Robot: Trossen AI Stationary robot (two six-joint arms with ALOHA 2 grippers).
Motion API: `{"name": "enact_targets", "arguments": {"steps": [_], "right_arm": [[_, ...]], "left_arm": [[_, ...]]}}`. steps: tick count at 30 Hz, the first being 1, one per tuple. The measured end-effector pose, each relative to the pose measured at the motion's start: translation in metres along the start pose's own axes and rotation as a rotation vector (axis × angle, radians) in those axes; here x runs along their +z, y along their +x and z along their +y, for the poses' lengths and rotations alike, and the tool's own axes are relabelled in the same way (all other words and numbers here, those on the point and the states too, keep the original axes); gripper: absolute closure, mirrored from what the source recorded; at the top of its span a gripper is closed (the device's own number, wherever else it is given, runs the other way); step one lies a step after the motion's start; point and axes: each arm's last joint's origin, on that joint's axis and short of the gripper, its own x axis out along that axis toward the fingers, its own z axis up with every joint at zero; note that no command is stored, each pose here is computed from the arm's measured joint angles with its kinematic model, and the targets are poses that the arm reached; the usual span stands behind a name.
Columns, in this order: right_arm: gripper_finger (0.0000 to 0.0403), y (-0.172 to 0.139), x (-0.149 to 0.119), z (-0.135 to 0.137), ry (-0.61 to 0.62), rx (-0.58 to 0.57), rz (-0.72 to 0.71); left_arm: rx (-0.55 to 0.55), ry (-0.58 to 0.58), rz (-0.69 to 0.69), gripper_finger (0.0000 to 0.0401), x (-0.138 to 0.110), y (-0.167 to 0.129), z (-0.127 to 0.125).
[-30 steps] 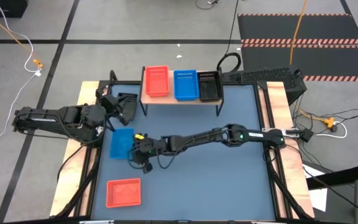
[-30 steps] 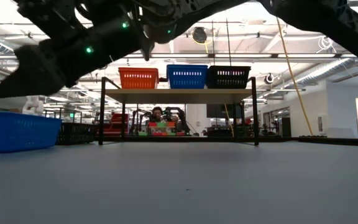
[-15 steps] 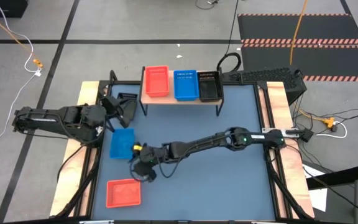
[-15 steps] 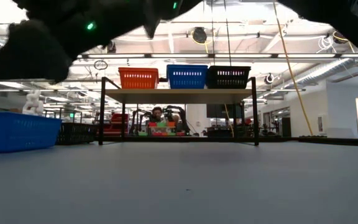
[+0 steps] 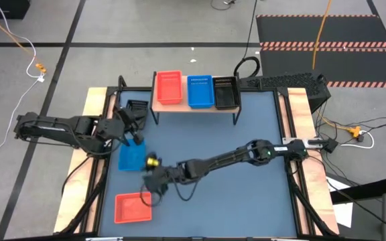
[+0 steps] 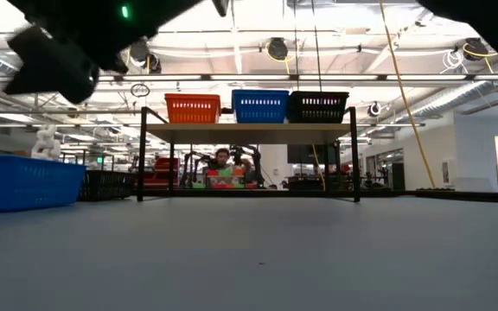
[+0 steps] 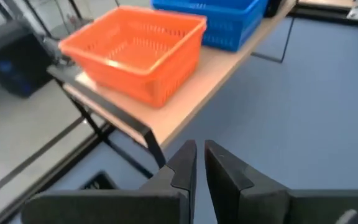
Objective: Stack baskets on shelf by color
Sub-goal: Stack the black basket on top of the black basket on the shelf
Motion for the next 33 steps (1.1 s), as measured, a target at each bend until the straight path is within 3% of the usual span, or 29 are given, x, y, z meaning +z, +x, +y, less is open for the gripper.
{"name": "enact_targets", "arguments": {"steps": [3,7,11,15,19,23,27,33], "right_arm": [[0.0232,0.004,-0.011,-0.011,0.112,-0.085,0.084],[0.0232,-0.004,-0.019,-0.011,0.182,-0.049,0.214],[0.0232,-0.052,-0.007,-0.009,0.276,0.06,0.413],[0.0232,-0.112,0.015,-0.021,0.373,0.046,0.479],[0.0232,-0.157,0.02,-0.026,0.383,-0.055,0.411],[0.0232,-0.19,0.005,-0.03,0.509,-0.099,0.223],[0.0232,-0.208,-0.037,-0.016,0.633,-0.102,0.07],[0.0232,-0.239,-0.097,0.002,0.871,-0.134,-0.105]], "left_arm": [[0.022,-0.001,0.056,0.0364,-0.009,0.007,-0.002],[0.048,0.051,0.178,0.0364,-0.027,0.021,-0.003],[0.067,0.034,0.266,0.0359,-0.044,0.035,0.002],[0.068,-0.007,0.342,0.0321,-0.057,0.044,0.009],[0.128,-0.054,0.373,0.0265,-0.071,0.054,0.018],[0.166,-0.116,0.362,0.0221,-0.081,0.063,0.024],[0.15,-0.132,0.379,0.0203,-0.086,0.067,0.028],[0.155,-0.095,0.391,0.0215,-0.094,0.072,0.034]]}}
